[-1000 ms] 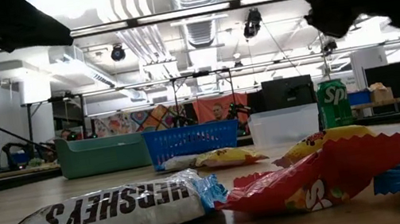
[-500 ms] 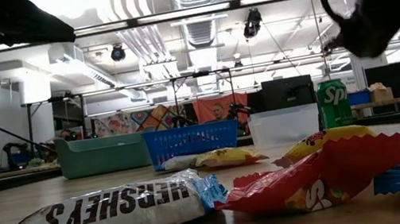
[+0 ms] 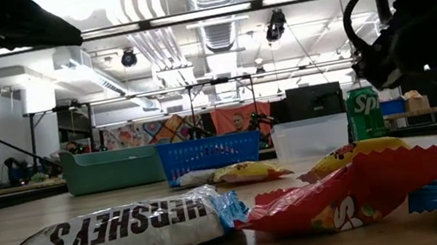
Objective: Sort candy
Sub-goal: Put the skittles candy into the blue basket, then put the sour patch candy into the blue green bin
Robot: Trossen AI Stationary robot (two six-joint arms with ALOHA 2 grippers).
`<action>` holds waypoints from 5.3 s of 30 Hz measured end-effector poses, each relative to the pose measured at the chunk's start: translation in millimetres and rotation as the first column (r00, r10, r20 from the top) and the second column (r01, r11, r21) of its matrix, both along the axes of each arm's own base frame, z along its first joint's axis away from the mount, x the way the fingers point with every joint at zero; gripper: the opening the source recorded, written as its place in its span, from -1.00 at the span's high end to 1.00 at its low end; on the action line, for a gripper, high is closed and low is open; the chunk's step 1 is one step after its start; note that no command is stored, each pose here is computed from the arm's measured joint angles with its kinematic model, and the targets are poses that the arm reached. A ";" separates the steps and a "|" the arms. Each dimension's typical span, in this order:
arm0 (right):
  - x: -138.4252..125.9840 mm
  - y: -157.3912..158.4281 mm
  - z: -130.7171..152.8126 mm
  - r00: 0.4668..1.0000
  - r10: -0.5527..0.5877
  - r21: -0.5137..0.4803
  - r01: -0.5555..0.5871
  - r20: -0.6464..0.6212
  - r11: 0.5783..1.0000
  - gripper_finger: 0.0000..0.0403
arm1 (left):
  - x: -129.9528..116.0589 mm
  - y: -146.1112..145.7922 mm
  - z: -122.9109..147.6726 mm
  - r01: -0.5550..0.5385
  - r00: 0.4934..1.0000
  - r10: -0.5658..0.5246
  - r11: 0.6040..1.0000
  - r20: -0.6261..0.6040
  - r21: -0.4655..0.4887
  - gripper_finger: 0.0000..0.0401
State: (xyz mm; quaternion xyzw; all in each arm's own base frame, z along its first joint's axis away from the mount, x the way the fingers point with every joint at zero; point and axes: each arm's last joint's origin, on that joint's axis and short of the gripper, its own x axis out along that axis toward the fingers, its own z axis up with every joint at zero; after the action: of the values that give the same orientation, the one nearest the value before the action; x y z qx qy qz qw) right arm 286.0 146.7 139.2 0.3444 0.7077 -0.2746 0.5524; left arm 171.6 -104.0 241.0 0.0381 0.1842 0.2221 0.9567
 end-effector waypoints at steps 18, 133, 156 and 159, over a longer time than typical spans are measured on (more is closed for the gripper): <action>47.5 -45.7 71.8 0.890 0.258 -0.243 -0.174 0.376 0.954 0.96 | 0.2 -0.3 0.1 -0.017 0.999 0.019 0.998 0.029 -0.063 0.41; 131.8 -176.4 54.8 0.605 0.455 -0.644 0.129 0.654 0.754 0.60 | 8.3 -5.3 -12.0 -0.050 0.999 0.051 0.996 0.014 -0.075 0.41; 80.8 -94.3 86.4 0.622 0.287 0.015 -0.434 0.729 0.901 0.33 | 10.4 -7.3 -10.0 -0.035 0.998 0.041 0.990 0.042 -0.136 0.41; 61.0 -75.4 77.3 0.784 0.266 0.122 -0.396 0.561 0.910 0.33 | 11.1 -7.9 -9.0 -0.032 0.998 0.041 0.989 0.054 -0.146 0.41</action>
State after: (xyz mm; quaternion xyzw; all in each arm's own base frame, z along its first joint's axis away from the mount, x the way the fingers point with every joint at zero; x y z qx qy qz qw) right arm 346.9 71.3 216.5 0.3387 0.6028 0.0186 0.7222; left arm 182.7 -111.8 232.0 -0.0414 0.1733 0.2266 0.9575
